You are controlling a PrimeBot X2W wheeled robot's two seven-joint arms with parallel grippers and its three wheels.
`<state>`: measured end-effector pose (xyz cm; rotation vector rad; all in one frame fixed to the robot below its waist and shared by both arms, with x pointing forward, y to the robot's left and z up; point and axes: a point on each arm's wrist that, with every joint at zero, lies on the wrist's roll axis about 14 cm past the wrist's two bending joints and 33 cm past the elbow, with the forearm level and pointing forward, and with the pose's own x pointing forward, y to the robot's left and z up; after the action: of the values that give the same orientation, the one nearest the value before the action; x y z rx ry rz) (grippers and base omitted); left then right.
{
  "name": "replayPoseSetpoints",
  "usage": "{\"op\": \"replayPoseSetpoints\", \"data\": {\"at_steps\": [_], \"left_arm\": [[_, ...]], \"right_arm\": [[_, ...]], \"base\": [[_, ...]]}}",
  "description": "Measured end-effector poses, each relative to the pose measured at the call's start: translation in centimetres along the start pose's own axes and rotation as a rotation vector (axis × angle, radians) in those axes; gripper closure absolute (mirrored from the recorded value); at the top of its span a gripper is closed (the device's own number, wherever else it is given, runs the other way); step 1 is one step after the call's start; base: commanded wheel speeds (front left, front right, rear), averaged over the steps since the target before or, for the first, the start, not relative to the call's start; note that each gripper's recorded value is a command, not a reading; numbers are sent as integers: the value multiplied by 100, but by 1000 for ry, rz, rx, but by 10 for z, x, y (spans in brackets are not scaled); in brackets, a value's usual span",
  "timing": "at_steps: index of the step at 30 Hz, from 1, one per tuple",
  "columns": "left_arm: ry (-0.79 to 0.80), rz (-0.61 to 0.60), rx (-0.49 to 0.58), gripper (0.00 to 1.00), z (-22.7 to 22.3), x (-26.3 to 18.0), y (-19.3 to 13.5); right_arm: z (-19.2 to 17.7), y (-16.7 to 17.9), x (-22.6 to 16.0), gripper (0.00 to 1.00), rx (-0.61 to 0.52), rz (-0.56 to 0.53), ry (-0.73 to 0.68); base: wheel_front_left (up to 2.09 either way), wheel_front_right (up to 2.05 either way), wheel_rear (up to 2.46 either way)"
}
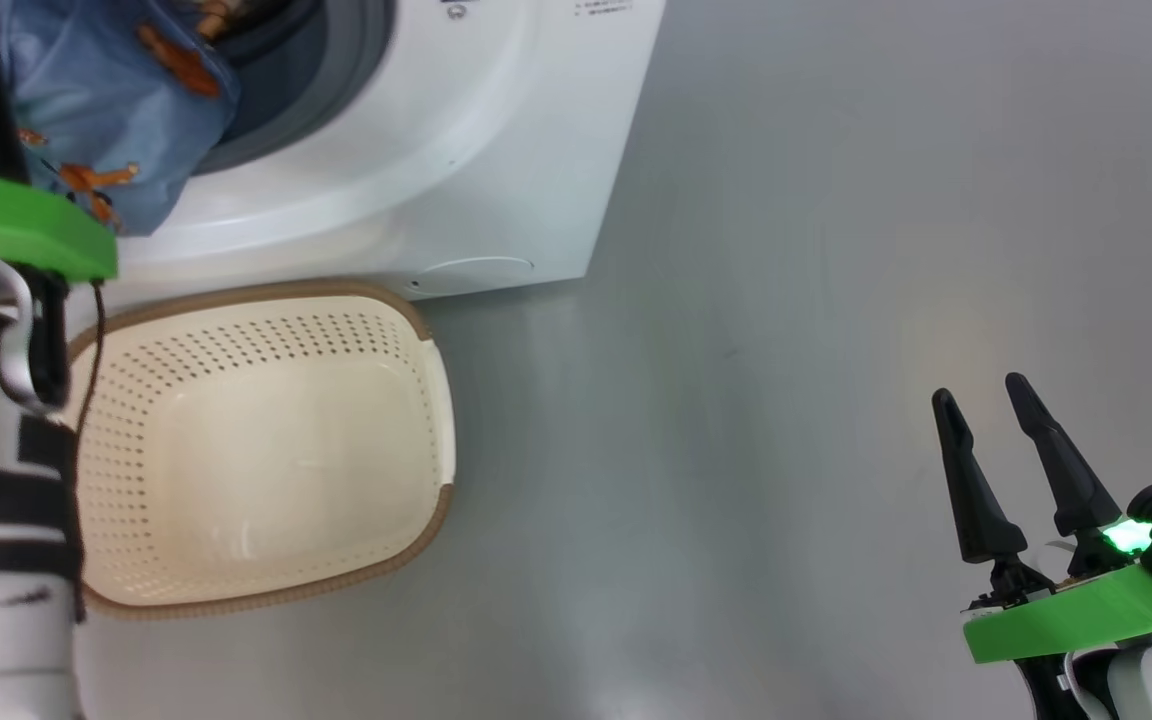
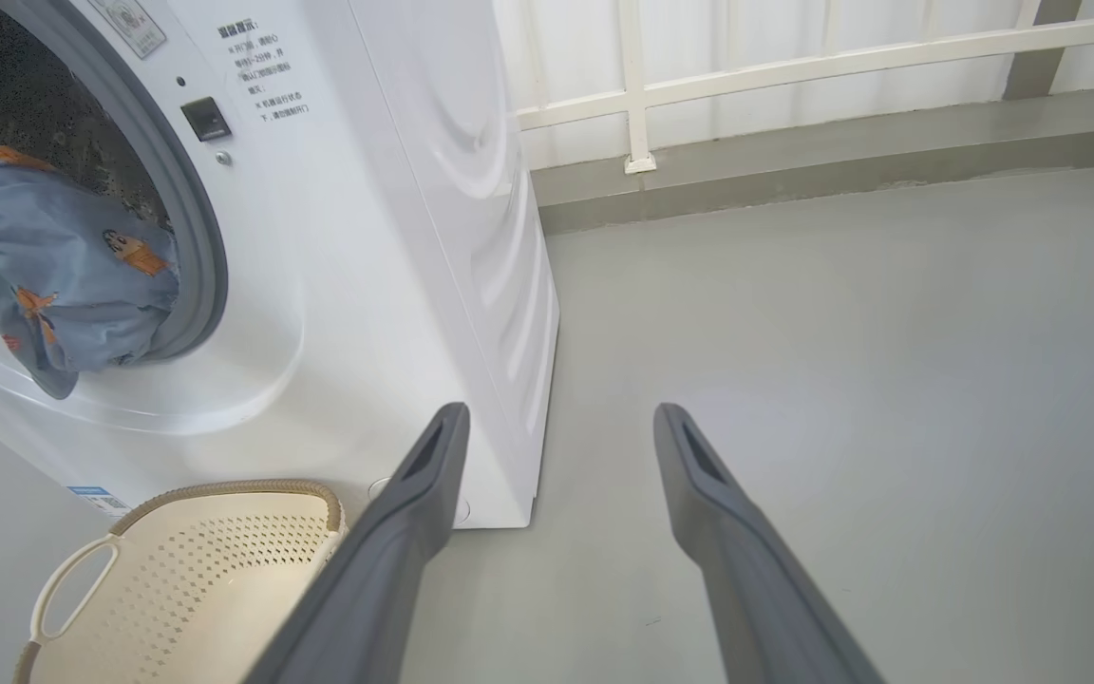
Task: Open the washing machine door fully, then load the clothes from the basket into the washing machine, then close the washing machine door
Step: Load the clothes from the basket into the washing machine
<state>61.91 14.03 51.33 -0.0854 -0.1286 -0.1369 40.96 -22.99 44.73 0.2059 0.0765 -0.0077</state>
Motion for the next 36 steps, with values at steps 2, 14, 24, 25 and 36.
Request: {"op": "replayPoseSetpoints", "data": {"at_steps": [2, 14, 24, 25, 36], "left_arm": [[42, 1, -2, 100, -13, 10, 1], [162, -35, 49, 100, -48, 68, -1], [254, -42, 70, 100, -80, 87, -4], [257, -43, 68, 100, -81, 88, -5], [-149, -29, 90, 100, 26, 128, -13]], "right_arm": [[-3, -3, -1, 0, 0, -9, 9], [-17, -11, 4, 0, 1, -42, 46], [-20, -14, 7, 0, -2, -53, 56], [-21, -14, 6, 0, -2, -53, 60], [-29, -15, 14, 0, -9, -51, 76]], "base": [[0, 0, 0], [0, 0, 0], [0, 0, 0], [0, 0, 0], [0, 0, 0]]}}
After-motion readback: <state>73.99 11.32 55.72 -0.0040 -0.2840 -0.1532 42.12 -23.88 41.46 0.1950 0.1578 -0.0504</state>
